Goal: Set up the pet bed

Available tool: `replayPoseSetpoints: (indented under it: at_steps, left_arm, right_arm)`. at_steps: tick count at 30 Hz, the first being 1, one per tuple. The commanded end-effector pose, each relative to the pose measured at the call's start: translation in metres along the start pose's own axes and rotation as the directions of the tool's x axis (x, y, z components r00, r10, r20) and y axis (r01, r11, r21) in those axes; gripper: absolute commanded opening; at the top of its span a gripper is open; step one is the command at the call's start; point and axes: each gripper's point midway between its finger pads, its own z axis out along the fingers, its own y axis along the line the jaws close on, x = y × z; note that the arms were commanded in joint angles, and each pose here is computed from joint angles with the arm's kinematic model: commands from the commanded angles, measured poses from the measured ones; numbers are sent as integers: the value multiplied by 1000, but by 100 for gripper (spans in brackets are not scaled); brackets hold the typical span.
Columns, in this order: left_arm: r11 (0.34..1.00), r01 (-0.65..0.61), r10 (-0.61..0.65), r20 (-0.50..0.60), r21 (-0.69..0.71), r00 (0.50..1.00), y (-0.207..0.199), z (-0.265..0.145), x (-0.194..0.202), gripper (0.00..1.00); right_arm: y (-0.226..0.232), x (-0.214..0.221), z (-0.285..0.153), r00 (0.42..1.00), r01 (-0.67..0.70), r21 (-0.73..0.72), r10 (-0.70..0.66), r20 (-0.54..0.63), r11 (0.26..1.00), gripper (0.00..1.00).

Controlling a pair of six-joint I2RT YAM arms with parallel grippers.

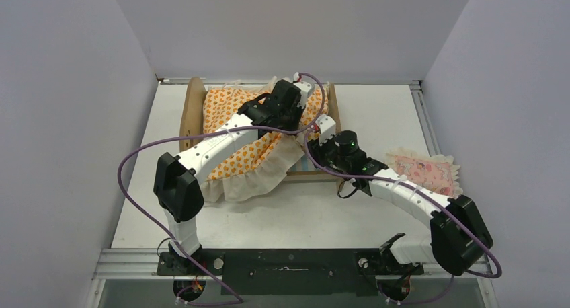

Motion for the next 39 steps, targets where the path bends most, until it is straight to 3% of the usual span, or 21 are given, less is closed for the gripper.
replayPoseSetpoints:
  at_steps: [1, 5, 11, 13, 22, 32, 35, 39]
  left_arm:
    - [999, 8, -10, 48, 39, 999, -5, -5, -21, 0]
    - [999, 18, -20, 44, 38, 999, -5, -4, -20, 0]
    - [998, 43, -45, 67, 38, 997, -2, -8, -27, 0]
    - [998, 50, -52, 80, 30, 995, 1, -9, -30, 0]
    - [998, 47, -43, 107, -32, 993, 18, -15, -30, 0]
    - [998, 44, -39, 98, -54, 994, 23, -12, -22, 0]
    - [998, 49, -45, 100, -45, 994, 22, -12, -20, 0]
    - [998, 55, -51, 99, -33, 994, 20, -13, -18, 0]
  right_arm:
    - [-2, -57, 13, 981, 61, 2, -61, 184, 998, 43]
    - [2, -54, 25, 982, 57, -27, -51, 183, 998, 35]
    - [8, -52, 24, 985, 37, -62, -26, 169, 997, 9]
    - [11, -61, 14, 986, 39, -92, -23, 168, 995, 5]
    - [1, -112, -56, 999, 20, -78, -17, 43, 997, 7]
    - [3, -160, -109, 993, -114, -75, 116, 24, 991, 24]
    - [0, -151, -112, 993, -115, -52, 116, 10, 992, 27]
    - [-6, -109, -102, 994, -97, -9, 96, -41, 995, 34]
